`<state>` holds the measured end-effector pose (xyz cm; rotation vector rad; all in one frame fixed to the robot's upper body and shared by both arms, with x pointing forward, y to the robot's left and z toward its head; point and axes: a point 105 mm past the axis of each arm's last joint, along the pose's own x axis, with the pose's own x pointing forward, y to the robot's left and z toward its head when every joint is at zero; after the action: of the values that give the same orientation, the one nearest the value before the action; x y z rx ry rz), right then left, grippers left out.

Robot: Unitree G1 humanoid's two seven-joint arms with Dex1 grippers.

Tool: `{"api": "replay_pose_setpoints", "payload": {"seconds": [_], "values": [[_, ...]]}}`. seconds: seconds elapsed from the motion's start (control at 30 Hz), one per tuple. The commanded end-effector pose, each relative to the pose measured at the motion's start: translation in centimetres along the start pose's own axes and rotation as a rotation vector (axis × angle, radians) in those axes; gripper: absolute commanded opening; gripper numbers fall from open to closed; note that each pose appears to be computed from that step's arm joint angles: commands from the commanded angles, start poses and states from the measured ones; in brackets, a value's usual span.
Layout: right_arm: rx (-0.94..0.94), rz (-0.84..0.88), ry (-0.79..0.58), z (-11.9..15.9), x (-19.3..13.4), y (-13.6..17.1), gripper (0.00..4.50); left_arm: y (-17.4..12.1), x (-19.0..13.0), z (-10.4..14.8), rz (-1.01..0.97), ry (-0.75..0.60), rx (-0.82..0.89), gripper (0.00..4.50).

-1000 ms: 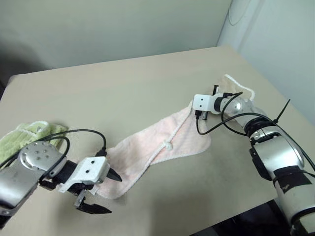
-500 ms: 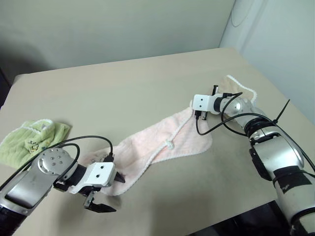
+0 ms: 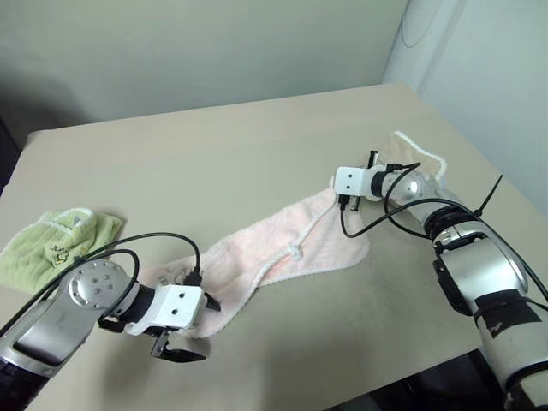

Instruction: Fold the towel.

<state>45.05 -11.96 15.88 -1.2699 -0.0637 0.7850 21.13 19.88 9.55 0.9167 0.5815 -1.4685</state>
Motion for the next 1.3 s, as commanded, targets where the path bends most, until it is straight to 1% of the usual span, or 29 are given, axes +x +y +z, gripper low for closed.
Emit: {"api": "replay_pose_setpoints", "payload": {"seconds": [0.03, 0.17, 0.33, 0.5, 0.63, 0.77, 0.9, 1.03, 1.17, 1.23, 1.3], "values": [[0.012, -0.034, -0.031, 0.5, -0.3, -0.9, 0.0, -0.2, 0.6, -1.5, 0.002, 0.042, -0.056, 3.2], [0.012, -0.032, -0.027, 0.3, -0.3, -0.9, 0.0, -0.2, 0.6, -1.4, 0.004, 0.022, -0.073, 1.72], [0.013, -0.031, -0.026, 0.2, -0.4, -0.8, 0.0, -0.5, 0.7, -1.3, -0.01, 0.012, -0.08, 0.07], [0.016, -0.031, -0.03, 0.2, -0.4, -0.8, 0.0, -1.2, 0.8, -0.9, -0.026, -0.026, -0.108, 0.02], [0.02, -0.029, -0.035, 0.1, -0.6, -0.7, 0.0, -0.8, -0.3, 0.4, 0.029, -0.133, -0.168, 0.02], [0.035, -0.023, -0.057, -0.2, -1.4, -0.8, 0.0, 2.1, -4.5, 2.6, 0.237, -0.353, -0.295, 0.02], [0.047, -0.014, -0.091, -0.5, -2.5, -1.1, 0.0, 3.2, -7.9, 3.4, 0.41, -0.474, -0.347, 0.02], [0.08, -0.048, -0.125, -0.6, -3.9, -2.6, 0.0, 4.4, -11.5, 4.0, 0.62, -0.6, -0.391, 0.02], [0.093, -0.103, -0.139, -0.6, -5.1, -4.8, 0.0, 6.3, -13.6, 3.2, 0.821, -0.667, -0.444, 0.02], [0.093, -0.128, -0.148, -0.3, -5.6, -5.8, 0.0, 7.1, -13.9, 2.8, 0.867, -0.679, -0.466, 0.02], [0.082, -0.156, -0.149, 0.0, -6.0, -7.0, 0.0, 8.2, -14.3, 2.4, 0.942, -0.666, -0.442, 0.02]]}}
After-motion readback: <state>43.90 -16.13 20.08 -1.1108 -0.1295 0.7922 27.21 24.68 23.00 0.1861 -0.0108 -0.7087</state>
